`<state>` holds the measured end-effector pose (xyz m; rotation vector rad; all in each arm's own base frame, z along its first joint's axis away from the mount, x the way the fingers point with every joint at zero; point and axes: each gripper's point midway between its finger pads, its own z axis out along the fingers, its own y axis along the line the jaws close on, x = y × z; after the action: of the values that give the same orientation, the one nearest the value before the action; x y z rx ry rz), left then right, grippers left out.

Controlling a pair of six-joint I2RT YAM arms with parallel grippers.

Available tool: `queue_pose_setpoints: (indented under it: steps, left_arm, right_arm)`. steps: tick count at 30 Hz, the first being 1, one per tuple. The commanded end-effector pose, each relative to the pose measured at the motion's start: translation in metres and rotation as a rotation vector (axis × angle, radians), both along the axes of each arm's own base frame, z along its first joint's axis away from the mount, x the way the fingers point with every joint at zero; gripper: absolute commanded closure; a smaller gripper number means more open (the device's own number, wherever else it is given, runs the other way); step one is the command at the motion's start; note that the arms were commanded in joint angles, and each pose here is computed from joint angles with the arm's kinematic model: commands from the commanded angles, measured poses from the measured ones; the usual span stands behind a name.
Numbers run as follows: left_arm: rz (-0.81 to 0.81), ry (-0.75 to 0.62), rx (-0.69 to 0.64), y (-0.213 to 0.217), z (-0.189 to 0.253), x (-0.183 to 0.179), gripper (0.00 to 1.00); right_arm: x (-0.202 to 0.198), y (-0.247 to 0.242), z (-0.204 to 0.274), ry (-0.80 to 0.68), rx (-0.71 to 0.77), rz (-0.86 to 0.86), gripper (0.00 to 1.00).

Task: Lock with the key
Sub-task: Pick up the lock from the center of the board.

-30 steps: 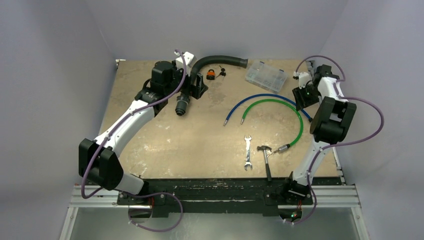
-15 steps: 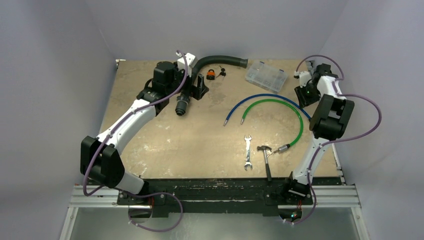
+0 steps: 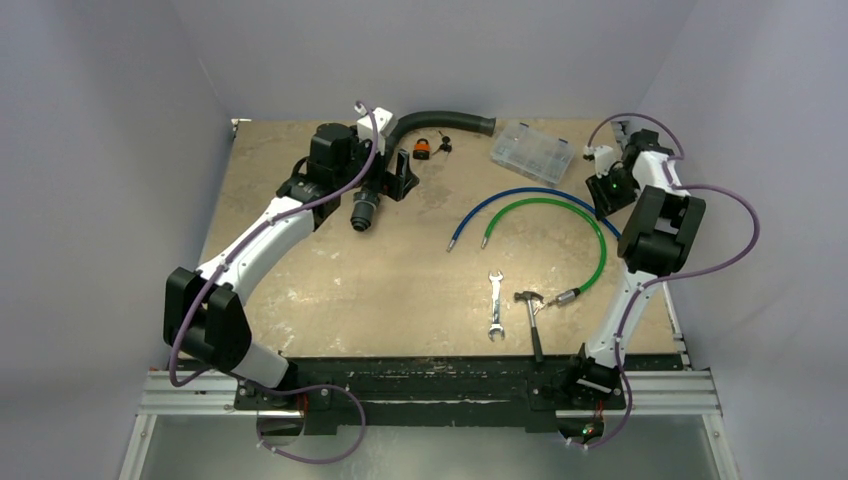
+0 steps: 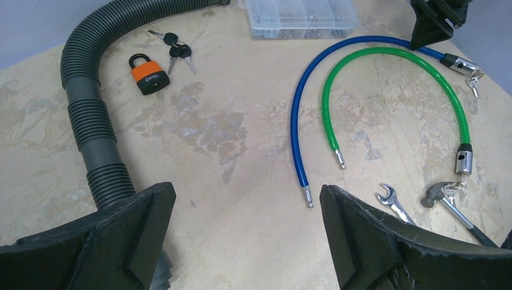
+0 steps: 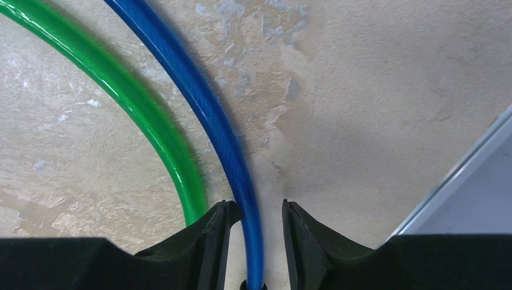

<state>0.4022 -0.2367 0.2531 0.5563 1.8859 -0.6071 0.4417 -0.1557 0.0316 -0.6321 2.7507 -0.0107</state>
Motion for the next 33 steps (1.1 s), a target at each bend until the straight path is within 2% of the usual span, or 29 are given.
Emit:
queue_pose_setpoints:
  steps: [1, 10, 11, 14, 15, 18, 22, 33]
  left_arm:
    - [-0.001, -0.028, -0.042, -0.005, 0.018, 0.005, 0.0]
    - [0.003, -0.03, -0.044, -0.004, 0.02, 0.004, 0.0]
    - [0.003, -0.03, -0.044, -0.004, 0.02, 0.004, 0.0]
    - [0.005, -0.03, -0.043, -0.003, 0.021, 0.004, 0.0]
    - [0.007, -0.031, -0.04, -0.003, 0.021, 0.004, 0.0]
    - [0.016, -0.035, -0.034, 0.0, 0.022, 0.004, 0.0]
    - [0.027, -0.041, -0.029, 0.002, 0.024, 0.004, 0.0]
    - [0.053, -0.065, -0.018, 0.007, 0.033, 0.006, 0.0]
  right_arm:
    - [-0.01, 0.001, -0.012, 0.034, 0.005, 0.034, 0.57]
    - [-0.027, 0.023, -0.022, 0.123, 0.138, 0.076, 0.55]
    - [-0.03, 0.025, -0.025, 0.136, 0.148, 0.078, 0.61]
    - [-0.032, 0.023, -0.026, 0.14, 0.154, 0.07, 0.93]
    - [-0.03, 0.022, -0.021, 0.126, 0.148, 0.063, 1.0]
    - [-0.026, 0.02, 0.002, 0.062, 0.125, 0.066, 1.0]
    - [-0.016, 0.018, 0.05, -0.092, 0.108, 0.071, 1.0]
    - [-0.018, 0.061, 0.172, -0.405, 0.221, 0.178, 1.0]
